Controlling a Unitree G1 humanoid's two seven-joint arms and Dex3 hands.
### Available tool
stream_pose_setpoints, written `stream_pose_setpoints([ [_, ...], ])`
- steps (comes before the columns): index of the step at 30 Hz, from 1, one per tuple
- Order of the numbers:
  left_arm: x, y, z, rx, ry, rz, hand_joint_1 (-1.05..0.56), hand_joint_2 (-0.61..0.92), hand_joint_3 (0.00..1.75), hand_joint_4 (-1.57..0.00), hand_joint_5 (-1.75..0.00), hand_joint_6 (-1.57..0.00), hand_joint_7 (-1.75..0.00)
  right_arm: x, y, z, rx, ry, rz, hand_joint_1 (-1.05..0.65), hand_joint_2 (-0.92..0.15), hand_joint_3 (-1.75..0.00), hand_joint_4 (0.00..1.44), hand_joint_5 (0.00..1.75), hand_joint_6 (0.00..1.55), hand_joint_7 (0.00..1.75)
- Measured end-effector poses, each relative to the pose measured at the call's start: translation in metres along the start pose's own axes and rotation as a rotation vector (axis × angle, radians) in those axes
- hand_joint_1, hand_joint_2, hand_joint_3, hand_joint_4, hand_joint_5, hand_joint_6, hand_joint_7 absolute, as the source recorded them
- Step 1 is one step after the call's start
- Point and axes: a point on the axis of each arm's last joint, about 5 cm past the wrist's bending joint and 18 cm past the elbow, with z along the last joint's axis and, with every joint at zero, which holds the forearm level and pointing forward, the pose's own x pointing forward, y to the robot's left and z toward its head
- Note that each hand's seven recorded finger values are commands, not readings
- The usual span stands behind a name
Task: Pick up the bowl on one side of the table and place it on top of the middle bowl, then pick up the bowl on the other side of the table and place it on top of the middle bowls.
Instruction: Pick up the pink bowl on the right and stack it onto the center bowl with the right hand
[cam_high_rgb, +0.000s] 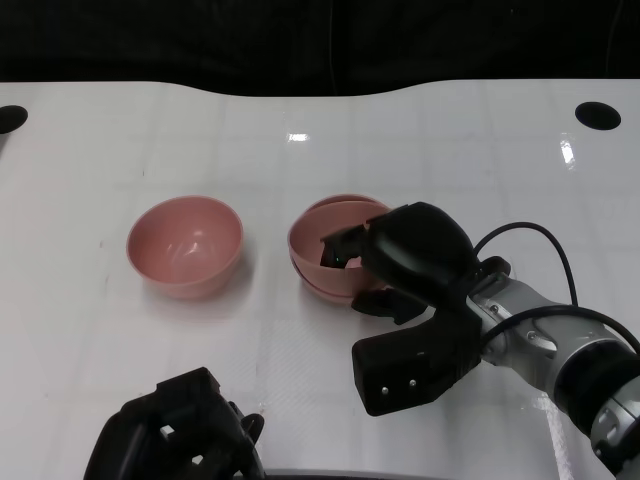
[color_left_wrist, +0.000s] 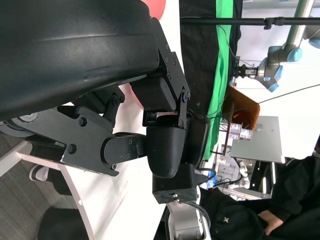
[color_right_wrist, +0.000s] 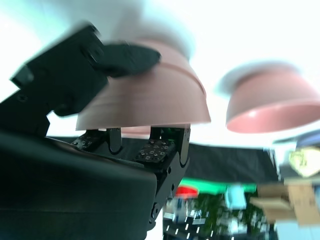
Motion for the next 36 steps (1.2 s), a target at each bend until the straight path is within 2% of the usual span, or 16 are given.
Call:
stream_pose_setpoints([
  [2,-0.001,-0.001,0.0,0.001,0.004,0.007,-0.23,0.86,0.44,-0.91,-1.6,-0.97,-1.27,0.0,-0.001,0.0,0.002,-0.001,0.028,-0.56,-0.92,-0.27,0.45,0.3,0.58,0.01],
  [4,-0.002,-0.002,-0.001,0.001,0.009,0.012,-0.22,0.87,0.44,-0.91,-1.6,-0.97,-1.27,0.001,-0.004,0.001,-0.002,-0.012,0.033,-0.61,-0.92,-0.31,0.38,0.25,0.51,0.0],
  [14,-0.002,-0.003,0.0,0.001,0.006,0.016,-0.22,0.84,0.49,-0.92,-1.59,-0.98,-1.28,-0.001,-0.017,0.002,-0.026,-0.033,0.021,-0.71,-0.92,-0.41,0.22,0.17,0.37,0.0],
  [19,-0.002,-0.003,0.0,0.0,0.004,0.015,-0.22,0.83,0.5,-0.92,-1.59,-0.97,-1.29,-0.008,-0.018,0.004,-0.029,-0.032,0.013,-0.73,-0.92,-0.44,0.19,0.17,0.34,0.0],
  [22,-0.001,-0.001,0.001,0.007,0.0,0.016,-0.21,0.79,0.59,-0.92,-1.59,-0.96,-1.32,-0.016,-0.023,0.005,-0.018,-0.024,-0.026,-0.74,-0.92,-0.46,0.16,0.17,0.29,0.0],
  [27,0.0,0.001,0.002,0.003,-0.01,0.027,-0.21,0.77,0.62,-0.94,-1.58,-0.98,-1.3,-0.029,-0.027,0.006,0.014,-0.01,-0.086,-0.72,-0.92,-0.43,0.13,0.2,0.24,0.0],
  [32,0.0,0.002,0.003,-0.002,-0.013,0.032,-0.21,0.76,0.65,-0.95,-1.56,-0.99,-1.27,-0.035,-0.027,0.008,0.02,-0.009,-0.094,-0.71,-0.92,-0.42,0.12,0.22,0.24,0.0],
  [36,-0.001,0.003,0.002,-0.006,0.0,0.038,-0.21,0.75,0.66,-0.96,-1.55,-1.0,-1.26,-0.043,-0.019,0.009,0.035,0.006,-0.084,-0.7,-0.92,-0.4,0.14,0.25,0.26,0.01],
])
